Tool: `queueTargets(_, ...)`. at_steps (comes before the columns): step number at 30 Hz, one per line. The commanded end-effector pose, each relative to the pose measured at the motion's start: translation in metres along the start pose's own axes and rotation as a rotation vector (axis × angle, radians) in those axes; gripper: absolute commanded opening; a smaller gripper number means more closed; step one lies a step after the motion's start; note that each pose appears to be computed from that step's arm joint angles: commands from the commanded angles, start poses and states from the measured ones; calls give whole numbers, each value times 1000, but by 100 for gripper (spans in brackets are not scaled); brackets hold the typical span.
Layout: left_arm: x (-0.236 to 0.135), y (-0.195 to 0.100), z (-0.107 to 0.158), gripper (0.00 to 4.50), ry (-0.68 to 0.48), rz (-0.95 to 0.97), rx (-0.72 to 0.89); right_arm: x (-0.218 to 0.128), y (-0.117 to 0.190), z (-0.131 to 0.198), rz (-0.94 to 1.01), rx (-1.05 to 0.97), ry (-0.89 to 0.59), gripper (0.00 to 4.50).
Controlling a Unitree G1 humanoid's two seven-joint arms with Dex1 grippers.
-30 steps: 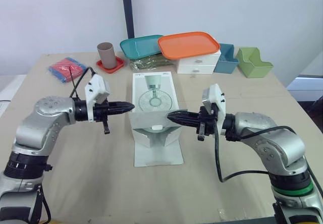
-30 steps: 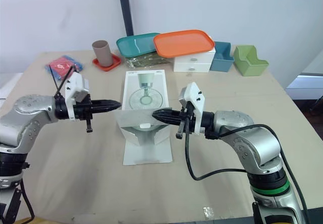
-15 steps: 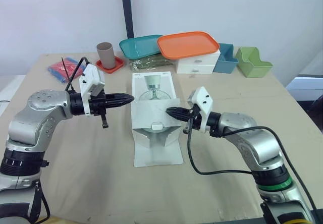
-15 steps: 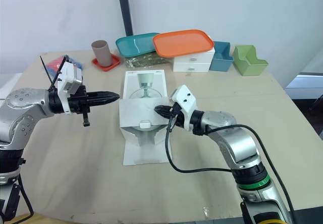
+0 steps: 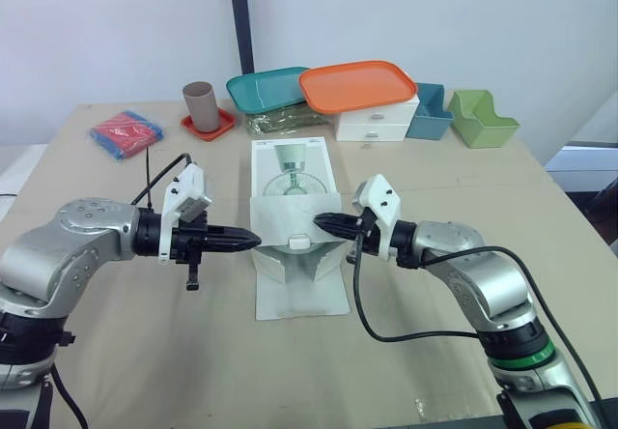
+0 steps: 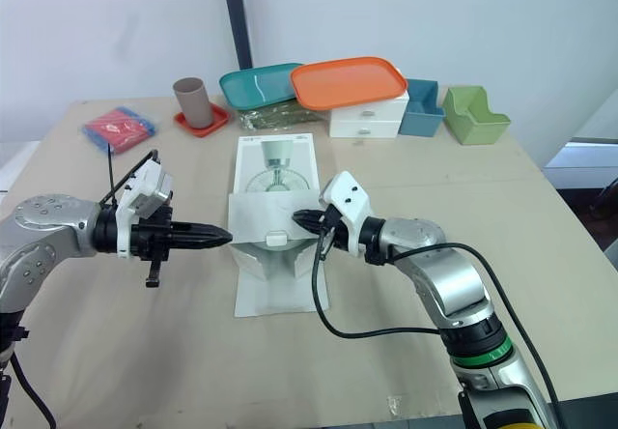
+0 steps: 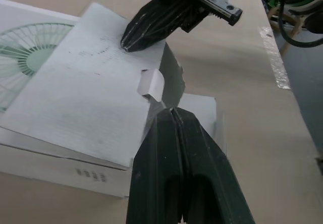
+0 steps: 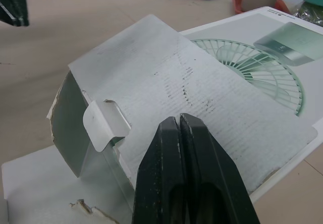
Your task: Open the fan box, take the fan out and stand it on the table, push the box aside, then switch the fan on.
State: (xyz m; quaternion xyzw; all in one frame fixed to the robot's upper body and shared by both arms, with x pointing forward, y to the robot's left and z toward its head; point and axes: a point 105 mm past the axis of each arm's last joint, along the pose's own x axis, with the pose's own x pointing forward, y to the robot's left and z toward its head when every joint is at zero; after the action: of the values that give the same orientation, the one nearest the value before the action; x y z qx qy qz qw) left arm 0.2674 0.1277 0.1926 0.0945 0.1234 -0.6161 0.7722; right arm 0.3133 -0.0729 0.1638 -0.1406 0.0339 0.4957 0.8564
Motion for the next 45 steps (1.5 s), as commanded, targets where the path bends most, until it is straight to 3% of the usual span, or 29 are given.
queueTargets(1,-5,-18,17,0,-25,-67,-19,-3,-4,6,-13,-24,-18,8)
queueTargets(12,-11,-38,48,0,-45,-125,-60,-4,-9,4,-19,-22,-9,8)
queueTargets(17,-9,-38,47,0,-47,-81,-50,-6,-11,3,-22,-27,-3,8)
queueTargets(21,0,-7,35,0,-70,98,54,-4,-10,3,-14,-29,-1,8)
queueTargets(31,19,47,16,0,-129,291,140,-1,-10,6,-14,-36,-8,8)
queueTargets(45,53,55,-4,0,-94,233,123,-4,-11,10,-37,-51,-8,8)
